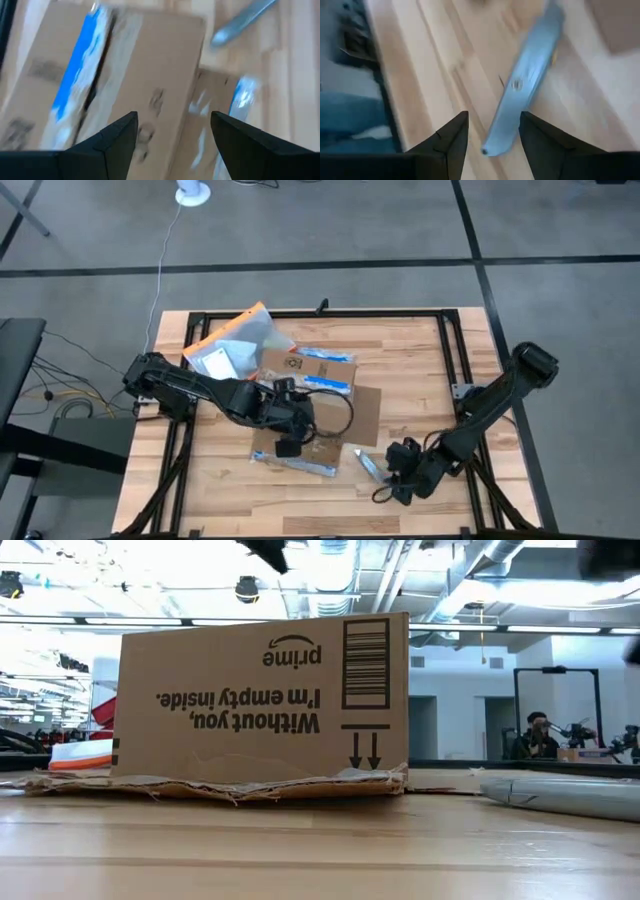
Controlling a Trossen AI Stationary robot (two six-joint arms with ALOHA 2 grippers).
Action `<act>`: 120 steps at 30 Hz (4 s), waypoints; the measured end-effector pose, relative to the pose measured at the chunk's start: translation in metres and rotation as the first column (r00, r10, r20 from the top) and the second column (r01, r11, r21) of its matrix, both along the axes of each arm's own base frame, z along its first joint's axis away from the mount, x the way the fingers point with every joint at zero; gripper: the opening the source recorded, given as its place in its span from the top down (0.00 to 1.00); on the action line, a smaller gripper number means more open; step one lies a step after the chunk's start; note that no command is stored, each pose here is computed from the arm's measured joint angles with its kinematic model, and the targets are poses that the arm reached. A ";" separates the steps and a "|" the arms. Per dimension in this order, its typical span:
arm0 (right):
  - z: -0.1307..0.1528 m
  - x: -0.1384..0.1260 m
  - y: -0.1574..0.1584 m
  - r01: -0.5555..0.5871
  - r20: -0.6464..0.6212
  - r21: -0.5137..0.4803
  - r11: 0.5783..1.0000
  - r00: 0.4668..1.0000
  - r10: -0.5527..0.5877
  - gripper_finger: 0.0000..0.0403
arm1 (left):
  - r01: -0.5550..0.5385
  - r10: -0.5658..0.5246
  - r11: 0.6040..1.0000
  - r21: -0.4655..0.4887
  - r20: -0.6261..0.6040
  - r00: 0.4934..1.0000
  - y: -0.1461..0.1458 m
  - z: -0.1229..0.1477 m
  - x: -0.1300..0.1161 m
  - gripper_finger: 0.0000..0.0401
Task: Unpack boxes
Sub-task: Break down the box using the silver cutter until it is completely flat
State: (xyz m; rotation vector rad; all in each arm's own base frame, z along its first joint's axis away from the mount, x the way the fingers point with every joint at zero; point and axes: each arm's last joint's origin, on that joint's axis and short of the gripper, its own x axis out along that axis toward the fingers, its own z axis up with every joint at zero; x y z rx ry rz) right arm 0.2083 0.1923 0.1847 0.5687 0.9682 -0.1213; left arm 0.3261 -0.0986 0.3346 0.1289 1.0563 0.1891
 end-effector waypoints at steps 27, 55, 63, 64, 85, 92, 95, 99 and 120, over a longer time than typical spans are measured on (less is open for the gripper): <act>0.003 0.102 -0.091 0.408 0.234 0.348 0.844 0.834 -0.500 0.60 | -0.199 0.232 0.945 -0.260 0.104 0.967 0.061 -0.067 -0.102 0.41; 0.038 0.069 -0.105 0.513 0.142 0.350 0.784 0.798 -0.585 0.60 | -0.268 0.265 0.964 0.004 0.117 0.957 0.096 -0.004 -0.162 0.41; -0.006 0.117 -0.106 0.455 0.246 0.411 0.790 0.779 -0.576 0.60 | -0.289 0.297 0.953 -0.090 0.093 0.950 0.137 -0.054 -0.157 0.41; -0.009 0.120 -0.112 0.470 0.248 0.403 0.786 0.770 -0.588 0.60 | -0.280 0.291 0.954 -0.108 0.108 0.951 0.140 -0.061 -0.154 0.41; 0.038 0.070 -0.218 0.681 0.180 0.099 0.726 0.705 -0.686 0.60 | 0.023 0.124 0.862 -0.506 0.254 0.959 0.054 -0.094 -0.089 0.41; 0.064 0.029 -0.196 0.597 0.058 0.126 0.793 0.793 -0.606 0.60 | -0.003 0.086 0.916 -0.401 0.188 0.978 0.048 -0.058 -0.090 0.41; 0.073 0.015 -0.176 0.573 0.040 0.176 0.800 0.808 -0.588 0.60 | -0.049 0.102 0.961 -0.273 0.184 0.978 0.058 -0.034 -0.103 0.41; 0.083 0.018 -0.140 0.479 0.174 0.237 0.845 0.835 -0.522 0.60 | -0.156 0.163 0.987 -0.046 0.217 0.962 0.085 -0.013 -0.119 0.41; -0.025 0.091 -0.078 0.661 0.074 0.342 0.668 0.690 -0.720 0.60 | -0.141 0.170 0.980 -0.138 0.227 0.959 0.200 -0.085 -0.068 0.41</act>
